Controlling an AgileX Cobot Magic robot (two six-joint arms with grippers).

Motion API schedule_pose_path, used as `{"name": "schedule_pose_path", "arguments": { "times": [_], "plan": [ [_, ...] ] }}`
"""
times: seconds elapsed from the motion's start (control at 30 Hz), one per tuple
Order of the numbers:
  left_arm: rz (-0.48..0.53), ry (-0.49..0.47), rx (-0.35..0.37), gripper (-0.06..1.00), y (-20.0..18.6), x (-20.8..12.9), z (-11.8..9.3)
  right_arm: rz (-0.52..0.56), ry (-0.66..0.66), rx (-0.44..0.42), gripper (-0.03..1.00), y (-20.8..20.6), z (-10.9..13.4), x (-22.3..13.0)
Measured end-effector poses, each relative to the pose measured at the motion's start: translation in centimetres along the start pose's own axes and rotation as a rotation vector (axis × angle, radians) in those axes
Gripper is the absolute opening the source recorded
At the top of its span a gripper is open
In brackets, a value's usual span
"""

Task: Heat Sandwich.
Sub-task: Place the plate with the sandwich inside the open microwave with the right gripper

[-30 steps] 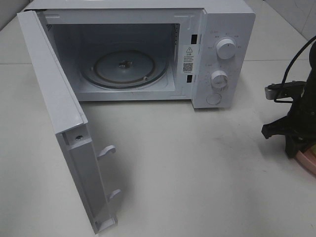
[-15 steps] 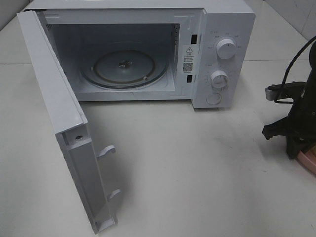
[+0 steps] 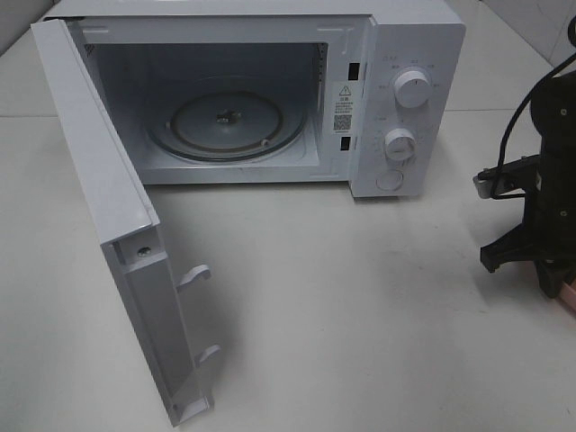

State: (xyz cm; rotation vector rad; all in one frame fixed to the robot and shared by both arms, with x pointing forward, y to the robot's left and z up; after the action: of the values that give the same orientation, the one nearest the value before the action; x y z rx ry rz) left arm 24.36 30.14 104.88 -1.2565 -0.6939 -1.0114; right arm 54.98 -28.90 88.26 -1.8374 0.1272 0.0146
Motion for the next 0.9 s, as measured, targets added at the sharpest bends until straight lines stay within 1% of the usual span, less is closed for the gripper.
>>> {"name": "schedule_pose_path", "arguments": {
  "times": [0.07, 0.23, 0.4, 0.5, 0.63, 0.73, 0.77, 0.9],
  "plan": [
    [0.000, 0.000, 0.000, 0.99, 0.0, 0.0, 0.0, 0.010, -0.018, -0.030, 0.04, -0.2, 0.6, -0.3],
    [0.000, 0.000, 0.000, 0.99, 0.0, 0.0, 0.0, -0.002, -0.033, -0.037, 0.04, -1.2, 1.2, -1.3],
    [0.000, 0.000, 0.000, 0.99, 0.0, 0.0, 0.0, -0.021, -0.035, -0.044, 0.04, -2.3, 1.3, -2.5],
    [0.000, 0.000, 0.000, 0.99, 0.0, 0.0, 0.0, -0.024, -0.052, -0.059, 0.04, -2.9, 1.5, -4.2],
    [0.000, 0.000, 0.000, 0.99, 0.0, 0.0, 0.0, -0.026, -0.065, -0.067, 0.04, -3.5, 1.6, -5.3],
    [0.000, 0.000, 0.000, 0.99, 0.0, 0.0, 0.0, -0.028, -0.099, -0.079, 0.04, -4.2, 2.0, -7.0],
    [0.000, 0.000, 0.000, 0.99, 0.0, 0.0, 0.0, -0.028, -0.099, -0.079, 0.04, -4.2, 2.0, -7.0],
    [0.000, 0.000, 0.000, 0.99, 0.0, 0.0, 0.0, -0.058, -0.138, -0.082, 0.04, -5.3, 2.3, -8.9]
  ]
}}
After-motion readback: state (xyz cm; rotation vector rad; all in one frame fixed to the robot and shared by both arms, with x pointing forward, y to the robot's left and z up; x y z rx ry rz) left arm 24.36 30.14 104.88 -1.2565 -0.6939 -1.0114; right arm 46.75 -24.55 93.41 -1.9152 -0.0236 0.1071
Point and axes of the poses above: a point on each arm's last joint axis where the gripper is mounted, y pointing out along that axis toward the gripper, z along the wrist's bending axis when the last joint is at zero, x = y × z, the point moved 1 cm from there along y, pointing out along that axis toward the gripper, and after that the axes turned 13 degrees about y, right-handed, at the moved point
